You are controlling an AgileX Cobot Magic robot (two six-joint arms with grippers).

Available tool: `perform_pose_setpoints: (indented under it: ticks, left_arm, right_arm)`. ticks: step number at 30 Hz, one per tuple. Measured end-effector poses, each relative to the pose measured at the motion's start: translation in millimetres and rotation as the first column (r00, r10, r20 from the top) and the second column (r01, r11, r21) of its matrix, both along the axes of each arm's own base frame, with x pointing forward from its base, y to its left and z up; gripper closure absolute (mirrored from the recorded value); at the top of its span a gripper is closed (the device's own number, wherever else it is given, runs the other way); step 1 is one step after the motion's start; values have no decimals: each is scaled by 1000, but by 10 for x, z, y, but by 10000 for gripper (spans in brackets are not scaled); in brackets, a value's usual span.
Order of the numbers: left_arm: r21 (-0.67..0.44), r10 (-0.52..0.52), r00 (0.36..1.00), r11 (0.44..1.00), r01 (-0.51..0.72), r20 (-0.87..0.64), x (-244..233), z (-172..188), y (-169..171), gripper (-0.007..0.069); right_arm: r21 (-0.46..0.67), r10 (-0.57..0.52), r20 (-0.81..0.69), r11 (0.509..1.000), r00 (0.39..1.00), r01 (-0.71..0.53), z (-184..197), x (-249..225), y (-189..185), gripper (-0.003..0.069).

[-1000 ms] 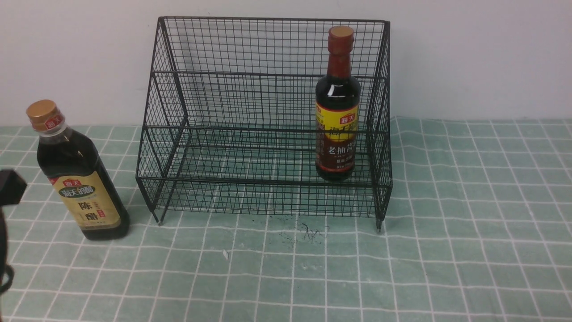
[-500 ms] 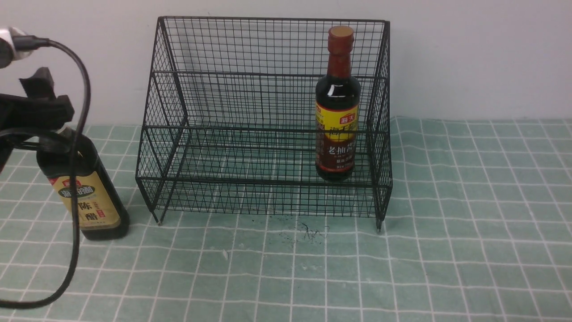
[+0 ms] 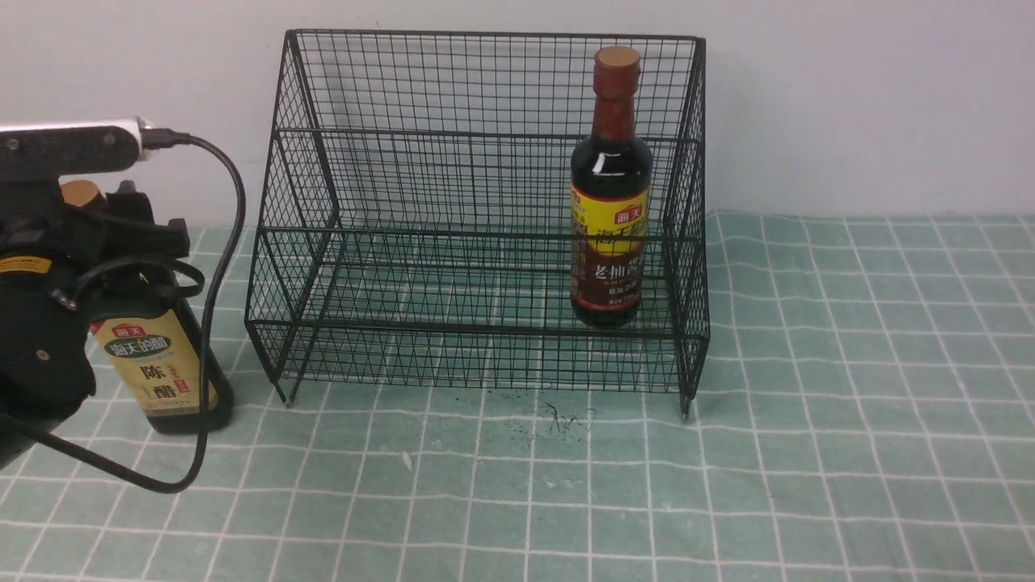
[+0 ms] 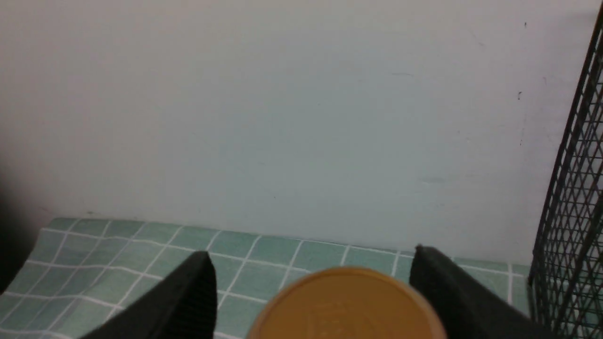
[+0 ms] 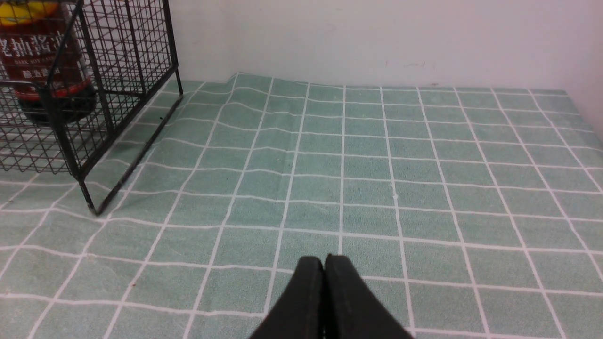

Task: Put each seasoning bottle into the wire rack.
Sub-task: Use the left arm to grab the condiment bottle closest to it, then use the left arm to put the condiment bottle back on the shelf

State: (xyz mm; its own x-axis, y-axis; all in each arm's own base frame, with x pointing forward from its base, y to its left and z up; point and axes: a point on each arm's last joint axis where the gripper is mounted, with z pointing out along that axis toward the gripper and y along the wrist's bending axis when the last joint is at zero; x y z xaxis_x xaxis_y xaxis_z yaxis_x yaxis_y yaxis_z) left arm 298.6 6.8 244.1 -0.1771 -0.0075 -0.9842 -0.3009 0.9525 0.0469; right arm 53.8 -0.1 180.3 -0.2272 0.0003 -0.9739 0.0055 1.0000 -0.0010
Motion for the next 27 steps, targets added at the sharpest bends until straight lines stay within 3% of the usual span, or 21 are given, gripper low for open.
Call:
perform_pose_setpoints:
  ticks: [2,4,11,13,21,27]
  left_arm:
    - [-11,-12,1000,1000,12,8,7,-1,-12,286]
    - [-32,-12,1000,999,12,14,10,1,-16,318]
    - [-36,-124,992,992,123,-28,-42,208,-104,323]
    - [-57,-192,981,980,192,5,-67,531,-163,323]
    - [-21,-271,915,957,290,299,-183,1738,-257,323]
    - [-52,-317,870,931,362,376,-30,2019,-493,323]
  right_arm:
    - [0,0,0,1000,1000,0,0,0,0,669]
    - [0,0,0,1000,1000,0,0,0,0,669]
    - [-1,0,0,1000,1000,0,0,0,0,669]
    - [-1,0,0,1000,1000,0,0,0,0,669]
    - [-1,0,0,1000,1000,0,0,0,0,669]
    - [-1,0,0,1000,1000,0,0,0,0,669]
